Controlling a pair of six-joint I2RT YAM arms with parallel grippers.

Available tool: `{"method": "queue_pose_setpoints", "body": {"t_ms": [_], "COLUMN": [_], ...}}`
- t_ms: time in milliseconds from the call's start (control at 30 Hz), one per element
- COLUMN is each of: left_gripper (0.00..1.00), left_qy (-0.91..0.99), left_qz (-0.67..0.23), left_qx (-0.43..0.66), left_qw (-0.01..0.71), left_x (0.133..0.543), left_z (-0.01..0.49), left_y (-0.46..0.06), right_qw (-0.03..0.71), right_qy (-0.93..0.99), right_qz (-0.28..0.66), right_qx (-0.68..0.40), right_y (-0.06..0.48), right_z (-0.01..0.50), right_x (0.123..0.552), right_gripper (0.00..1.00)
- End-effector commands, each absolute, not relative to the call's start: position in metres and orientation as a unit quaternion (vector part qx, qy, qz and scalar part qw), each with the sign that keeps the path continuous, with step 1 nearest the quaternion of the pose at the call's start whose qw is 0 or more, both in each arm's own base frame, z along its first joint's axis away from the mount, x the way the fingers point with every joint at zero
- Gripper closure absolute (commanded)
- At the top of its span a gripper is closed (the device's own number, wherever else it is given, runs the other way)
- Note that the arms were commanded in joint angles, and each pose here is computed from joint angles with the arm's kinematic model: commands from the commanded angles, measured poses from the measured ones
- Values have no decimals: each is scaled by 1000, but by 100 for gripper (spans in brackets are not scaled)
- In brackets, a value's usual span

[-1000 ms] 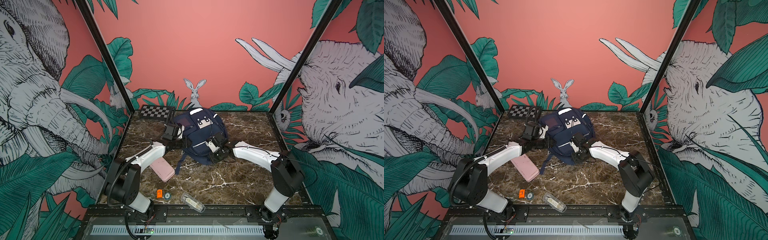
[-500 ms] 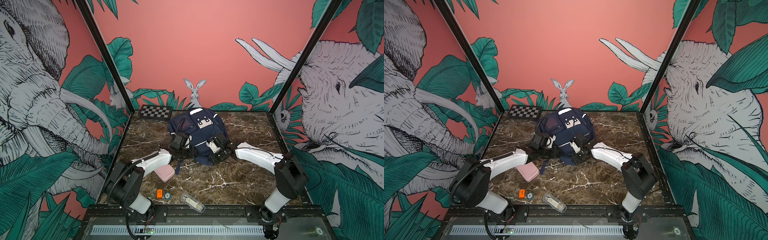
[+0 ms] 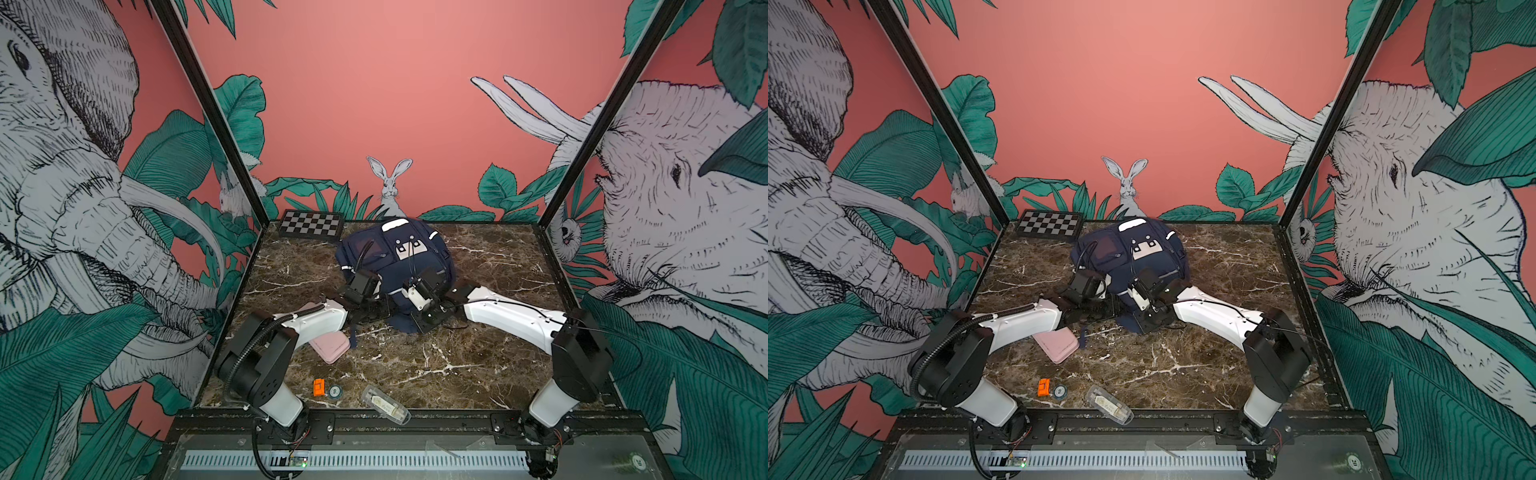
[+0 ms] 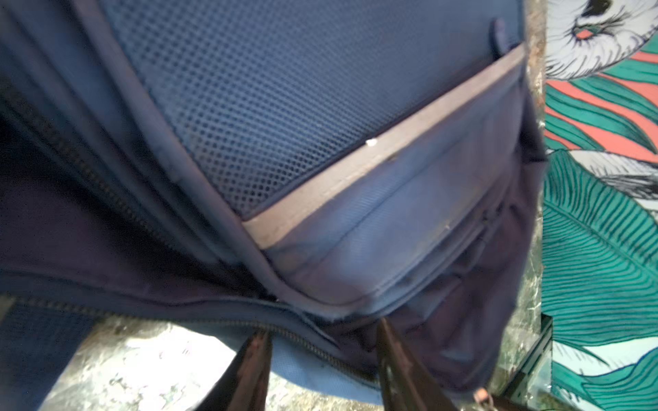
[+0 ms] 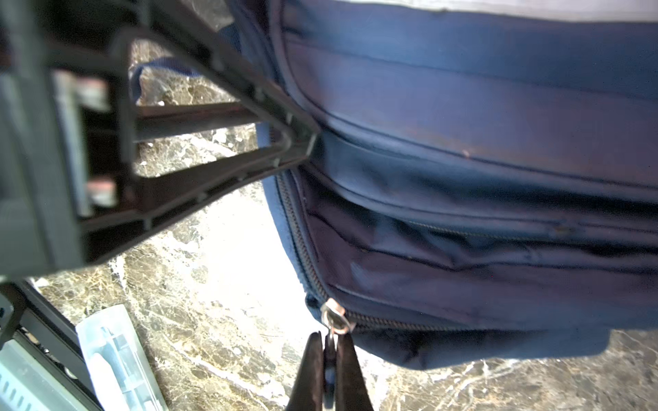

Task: Pack books, pencil case, and school supplies into a backpack
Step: Zip the student bag at the top-center of the table.

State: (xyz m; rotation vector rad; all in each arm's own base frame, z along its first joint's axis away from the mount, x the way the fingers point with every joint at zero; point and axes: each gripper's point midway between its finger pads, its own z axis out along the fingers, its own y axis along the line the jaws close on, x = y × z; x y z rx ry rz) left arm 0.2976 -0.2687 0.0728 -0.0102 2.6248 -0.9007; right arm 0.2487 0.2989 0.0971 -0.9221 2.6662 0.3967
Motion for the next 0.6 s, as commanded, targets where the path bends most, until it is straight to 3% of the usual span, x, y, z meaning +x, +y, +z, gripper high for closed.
{"method": "queue_pose_setpoints", "body": {"t_ms": [0, 167, 567], "left_gripper": [61, 100, 100], "left_qy": [926, 934, 954], "left_qz": [-332, -306, -204], "left_qx": [0, 23, 30], "left_qw": [182, 185, 217], "left_x": [297, 292, 297], "left_z": [72, 69, 78], "left_y": [-274, -264, -187], "right_qw": [130, 127, 110], "right_qy": [918, 915, 946], "right_qz": [156, 144, 46], "right_qx": [-341, -355, -303], "right_y": [316, 320, 236], "right_z": [100, 101, 87], "right_x": [235, 234, 257], "right_gripper": [100, 100, 100]}}
